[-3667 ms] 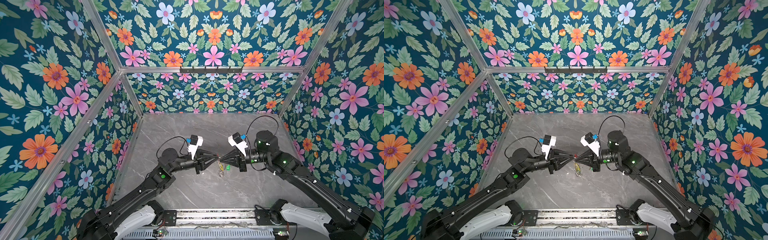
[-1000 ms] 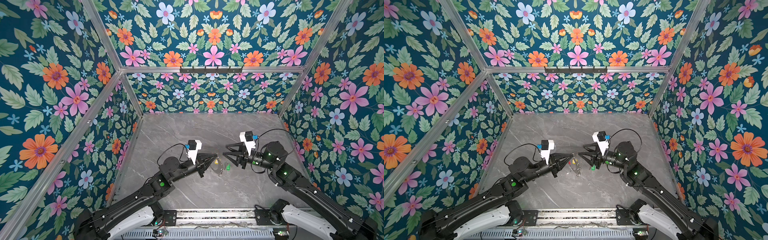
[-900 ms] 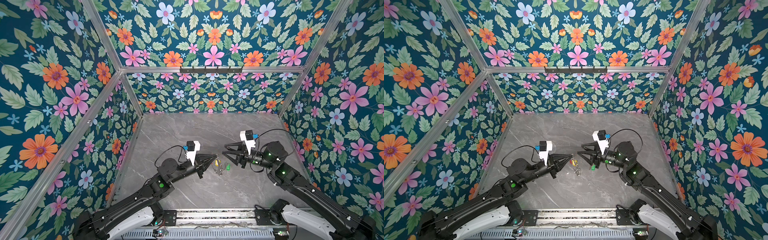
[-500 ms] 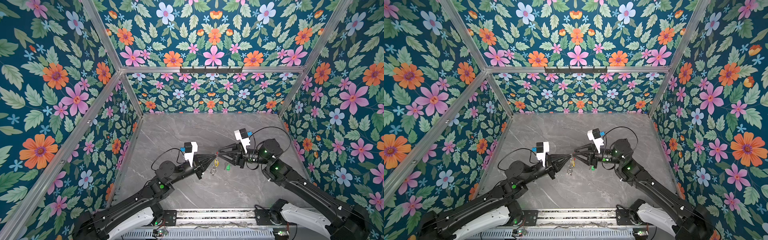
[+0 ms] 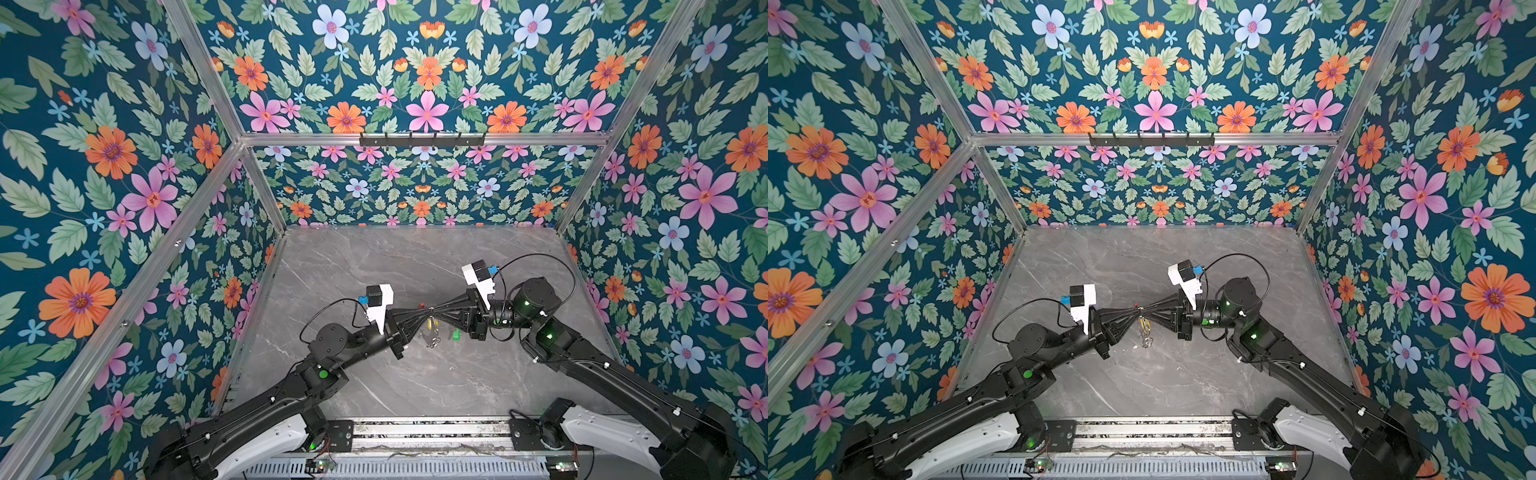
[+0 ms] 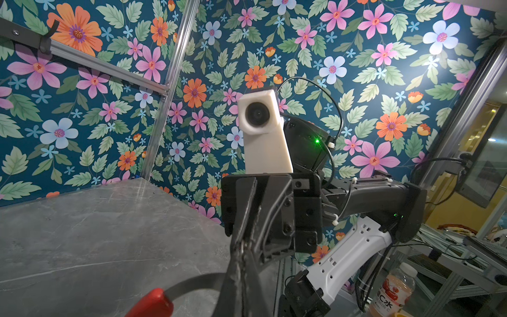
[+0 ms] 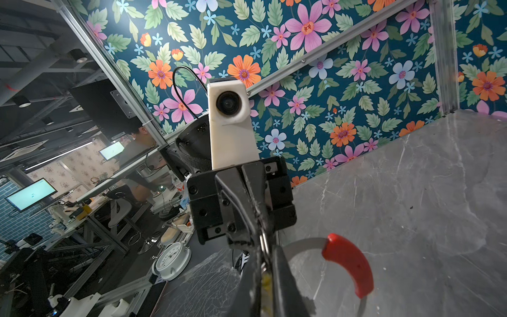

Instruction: Remove the keys from the keyring

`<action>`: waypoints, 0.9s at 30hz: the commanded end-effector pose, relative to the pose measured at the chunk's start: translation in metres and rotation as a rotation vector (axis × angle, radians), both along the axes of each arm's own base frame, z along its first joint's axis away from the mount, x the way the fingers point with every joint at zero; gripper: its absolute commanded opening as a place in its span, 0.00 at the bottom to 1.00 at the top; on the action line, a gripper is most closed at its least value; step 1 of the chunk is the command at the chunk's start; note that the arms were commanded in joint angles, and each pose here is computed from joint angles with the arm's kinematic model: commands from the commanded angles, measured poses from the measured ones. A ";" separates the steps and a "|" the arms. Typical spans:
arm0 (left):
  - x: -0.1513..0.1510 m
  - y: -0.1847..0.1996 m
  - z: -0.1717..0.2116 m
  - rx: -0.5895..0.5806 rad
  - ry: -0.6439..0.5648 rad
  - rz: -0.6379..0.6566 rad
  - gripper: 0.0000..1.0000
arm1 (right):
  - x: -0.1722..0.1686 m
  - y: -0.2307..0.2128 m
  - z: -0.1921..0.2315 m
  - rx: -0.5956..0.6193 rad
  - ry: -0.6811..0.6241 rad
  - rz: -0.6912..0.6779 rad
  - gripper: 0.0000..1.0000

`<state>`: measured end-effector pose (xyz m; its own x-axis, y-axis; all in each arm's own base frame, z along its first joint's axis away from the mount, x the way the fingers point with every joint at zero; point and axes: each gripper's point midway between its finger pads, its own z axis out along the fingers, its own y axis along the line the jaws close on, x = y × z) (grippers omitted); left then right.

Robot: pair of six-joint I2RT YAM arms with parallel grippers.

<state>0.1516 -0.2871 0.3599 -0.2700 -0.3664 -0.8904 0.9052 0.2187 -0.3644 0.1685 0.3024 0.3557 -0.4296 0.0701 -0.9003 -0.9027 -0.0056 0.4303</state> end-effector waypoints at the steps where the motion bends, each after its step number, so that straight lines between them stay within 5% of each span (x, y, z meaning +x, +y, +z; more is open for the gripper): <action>1: -0.001 0.003 0.008 -0.029 -0.023 0.008 0.00 | -0.003 0.000 0.007 0.015 -0.032 0.010 0.01; 5: 0.000 0.002 0.007 -0.017 -0.013 0.007 0.00 | -0.003 -0.001 0.007 -0.005 -0.032 0.005 0.00; 9: -0.004 0.007 0.006 0.006 0.004 0.005 0.25 | -0.004 -0.005 -0.005 -0.110 -0.022 -0.015 0.00; 12: -0.009 0.012 0.004 0.030 0.010 0.002 0.33 | -0.006 -0.009 -0.017 -0.211 -0.019 -0.018 0.00; 27: -0.022 -0.008 -0.010 0.238 0.053 -0.137 0.35 | -0.017 -0.020 -0.030 -0.460 -0.045 0.050 0.00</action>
<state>0.1341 -0.2920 0.3575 -0.3459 -0.1614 -0.9243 0.9067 0.1958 -0.3735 0.1598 0.2870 0.3339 -0.3962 -0.3067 -0.8654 -0.9180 0.1500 0.3672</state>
